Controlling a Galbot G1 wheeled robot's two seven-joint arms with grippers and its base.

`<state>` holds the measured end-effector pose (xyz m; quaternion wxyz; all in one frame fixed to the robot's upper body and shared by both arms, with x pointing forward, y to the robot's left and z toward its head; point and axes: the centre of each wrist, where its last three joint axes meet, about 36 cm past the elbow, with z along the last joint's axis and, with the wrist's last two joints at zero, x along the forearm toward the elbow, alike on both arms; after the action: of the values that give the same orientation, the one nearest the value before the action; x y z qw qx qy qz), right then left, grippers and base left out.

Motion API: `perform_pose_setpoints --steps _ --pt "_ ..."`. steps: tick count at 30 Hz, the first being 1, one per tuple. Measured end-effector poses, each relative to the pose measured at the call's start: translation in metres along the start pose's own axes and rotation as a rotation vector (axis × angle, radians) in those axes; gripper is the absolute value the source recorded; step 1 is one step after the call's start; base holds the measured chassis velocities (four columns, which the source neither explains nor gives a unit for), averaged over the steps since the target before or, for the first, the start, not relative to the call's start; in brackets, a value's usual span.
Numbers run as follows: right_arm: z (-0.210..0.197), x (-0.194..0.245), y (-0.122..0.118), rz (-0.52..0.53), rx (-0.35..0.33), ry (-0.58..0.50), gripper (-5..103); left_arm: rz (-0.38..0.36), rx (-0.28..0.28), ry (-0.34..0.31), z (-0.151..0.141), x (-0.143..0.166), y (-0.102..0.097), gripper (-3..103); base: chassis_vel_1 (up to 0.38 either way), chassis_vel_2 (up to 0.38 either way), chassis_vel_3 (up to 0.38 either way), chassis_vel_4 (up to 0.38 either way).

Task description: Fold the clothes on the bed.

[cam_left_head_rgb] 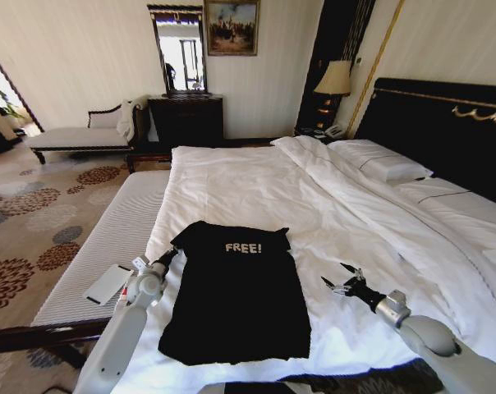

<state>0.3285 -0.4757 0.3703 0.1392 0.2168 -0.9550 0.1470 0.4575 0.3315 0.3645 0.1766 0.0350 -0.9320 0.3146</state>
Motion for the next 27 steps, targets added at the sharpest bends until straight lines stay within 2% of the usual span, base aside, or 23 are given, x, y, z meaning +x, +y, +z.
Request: perform_pose_setpoints --steps 6,16,20,27 --pt "0.001 -0.002 0.002 -0.003 -0.002 0.0 100 0.003 -0.008 -0.004 -0.005 0.002 0.0 0 0.0 0.0 0.0 0.0" --pt "0.004 -0.004 0.001 -0.007 -0.005 -0.004 100 -0.006 -0.053 -0.012 -0.036 -0.008 0.0 0 0.0 0.0 0.0 0.0" --pt "0.002 -0.006 -0.002 -0.004 -0.003 -0.009 100 -0.009 -0.097 0.009 -0.041 -0.006 0.003 0 0.0 0.0 0.0 0.0" --pt "0.0 -0.008 -0.005 -0.004 0.0 -0.015 100 0.0 -0.138 0.016 -0.051 -0.002 -0.003 0 0.0 0.0 0.0 0.0"
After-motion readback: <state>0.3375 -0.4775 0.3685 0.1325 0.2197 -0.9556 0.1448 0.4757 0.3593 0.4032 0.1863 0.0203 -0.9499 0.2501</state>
